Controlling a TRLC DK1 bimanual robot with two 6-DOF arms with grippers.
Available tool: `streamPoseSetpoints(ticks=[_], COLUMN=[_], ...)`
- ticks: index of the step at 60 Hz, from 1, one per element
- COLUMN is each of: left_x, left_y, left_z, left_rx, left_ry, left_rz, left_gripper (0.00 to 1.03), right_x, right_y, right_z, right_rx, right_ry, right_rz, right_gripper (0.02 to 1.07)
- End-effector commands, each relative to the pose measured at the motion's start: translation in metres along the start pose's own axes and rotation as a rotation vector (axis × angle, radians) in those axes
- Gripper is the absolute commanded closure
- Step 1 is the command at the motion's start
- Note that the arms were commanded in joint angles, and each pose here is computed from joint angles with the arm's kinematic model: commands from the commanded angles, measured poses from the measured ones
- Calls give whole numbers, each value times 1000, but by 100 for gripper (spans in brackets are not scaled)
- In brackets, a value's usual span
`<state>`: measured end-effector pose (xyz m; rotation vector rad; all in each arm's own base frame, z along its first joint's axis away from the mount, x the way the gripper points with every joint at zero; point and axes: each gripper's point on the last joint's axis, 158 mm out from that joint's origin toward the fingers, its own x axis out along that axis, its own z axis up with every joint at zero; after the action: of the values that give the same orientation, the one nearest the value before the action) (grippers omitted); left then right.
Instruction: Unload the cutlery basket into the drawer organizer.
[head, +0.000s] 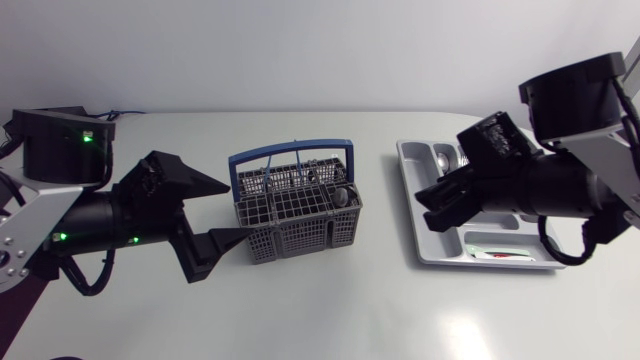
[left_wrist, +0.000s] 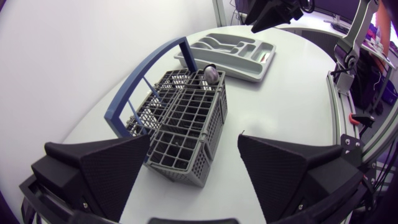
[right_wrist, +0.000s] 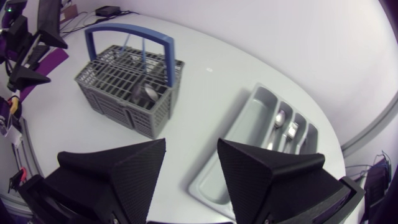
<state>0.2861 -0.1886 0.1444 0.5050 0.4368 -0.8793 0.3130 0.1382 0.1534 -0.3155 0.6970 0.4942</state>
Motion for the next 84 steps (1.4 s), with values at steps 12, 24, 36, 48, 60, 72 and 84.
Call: streamPoseSetpoints(ticks=[12, 24, 36, 48, 60, 72, 84], left_x=[23, 42, 56, 62, 64, 64, 63], left_y=[-12, -15, -12, -13, -13, -13, -13], left_z=[20, 29, 35, 35, 34, 33, 31], left_rx=[1, -8, -13, -12, -12, -12, -13], left_ry=[19, 27, 27, 32, 31, 32, 34], left_rz=[-30, -47, -52, -58, -57, -58, -56], left_gripper=[6, 6, 6, 6, 6, 6, 6], right_x=[29, 53, 71, 80, 88, 94, 98], right_y=[49, 75, 89, 96, 94, 93, 92], right_z=[39, 44, 39, 35, 33, 33, 31], right_rx=[78, 124, 145, 144, 136, 125, 117], right_ry=[-10, 46, 99, 114, 109, 105, 104], right_rz=[251, 373, 430, 441, 419, 397, 376], right_gripper=[49, 49, 49, 52, 54, 54, 54])
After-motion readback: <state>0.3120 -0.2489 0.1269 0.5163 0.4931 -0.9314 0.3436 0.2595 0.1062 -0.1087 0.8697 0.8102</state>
